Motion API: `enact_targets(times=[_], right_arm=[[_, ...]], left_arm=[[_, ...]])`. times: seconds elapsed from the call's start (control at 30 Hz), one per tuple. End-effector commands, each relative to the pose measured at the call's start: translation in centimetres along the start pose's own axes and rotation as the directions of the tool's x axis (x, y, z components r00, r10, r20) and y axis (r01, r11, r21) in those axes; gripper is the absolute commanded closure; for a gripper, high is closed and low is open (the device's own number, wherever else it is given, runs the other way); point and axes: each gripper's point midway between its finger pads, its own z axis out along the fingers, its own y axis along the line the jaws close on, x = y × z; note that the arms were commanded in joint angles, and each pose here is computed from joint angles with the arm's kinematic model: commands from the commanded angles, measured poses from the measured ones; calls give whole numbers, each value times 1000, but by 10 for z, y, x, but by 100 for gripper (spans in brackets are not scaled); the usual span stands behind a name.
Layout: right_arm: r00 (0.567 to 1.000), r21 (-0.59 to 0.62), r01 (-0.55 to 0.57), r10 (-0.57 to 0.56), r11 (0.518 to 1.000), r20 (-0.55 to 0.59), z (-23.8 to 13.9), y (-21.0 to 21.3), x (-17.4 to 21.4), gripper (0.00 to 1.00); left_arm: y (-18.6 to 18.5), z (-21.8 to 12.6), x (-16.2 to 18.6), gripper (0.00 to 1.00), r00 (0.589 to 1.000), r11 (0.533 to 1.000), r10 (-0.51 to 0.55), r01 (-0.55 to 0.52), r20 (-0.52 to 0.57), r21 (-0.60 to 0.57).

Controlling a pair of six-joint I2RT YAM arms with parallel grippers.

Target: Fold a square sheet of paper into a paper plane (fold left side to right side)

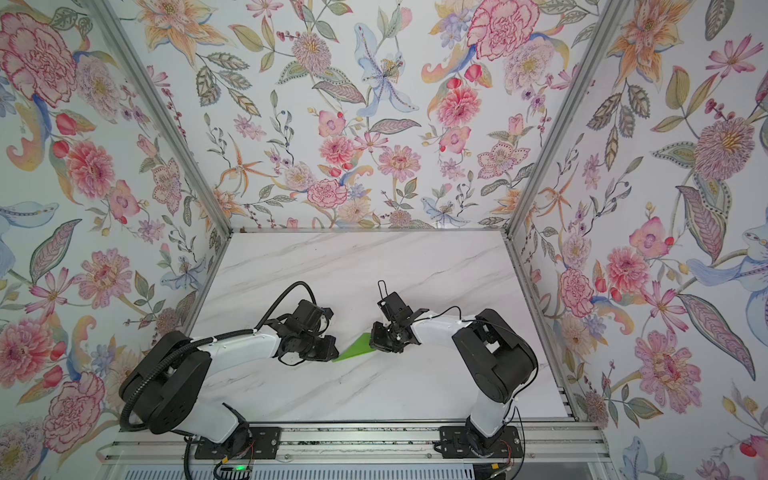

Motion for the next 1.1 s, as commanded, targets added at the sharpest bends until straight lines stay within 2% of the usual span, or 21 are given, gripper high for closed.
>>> enact_targets(times=[0.0,0.23,0.4,0.53,0.73,1.07], right_arm=[[989,99,-143,139,985,54,12,-31,8,96],[988,115,-147,141,982,62,15,-34,14,97],[989,115,-144,138,983,54,16,-35,16,97],[990,118,-139,135,983,45,18,-35,18,97],[991,127,-133,128,983,44,16,-38,19,97],[991,132,-123,116,983,59,7,-37,14,97]], left_arm=[[-2,-23,-16,86,999,999,20,-18,45,-51],[-39,-37,-37,83,992,1000,28,-30,126,11],[-66,-16,-46,84,991,997,23,-33,132,75],[-77,12,-48,85,995,996,34,-42,94,76],[-55,31,-39,88,998,1000,26,-25,57,-18],[-26,44,-6,98,999,997,21,-23,-30,-80]])
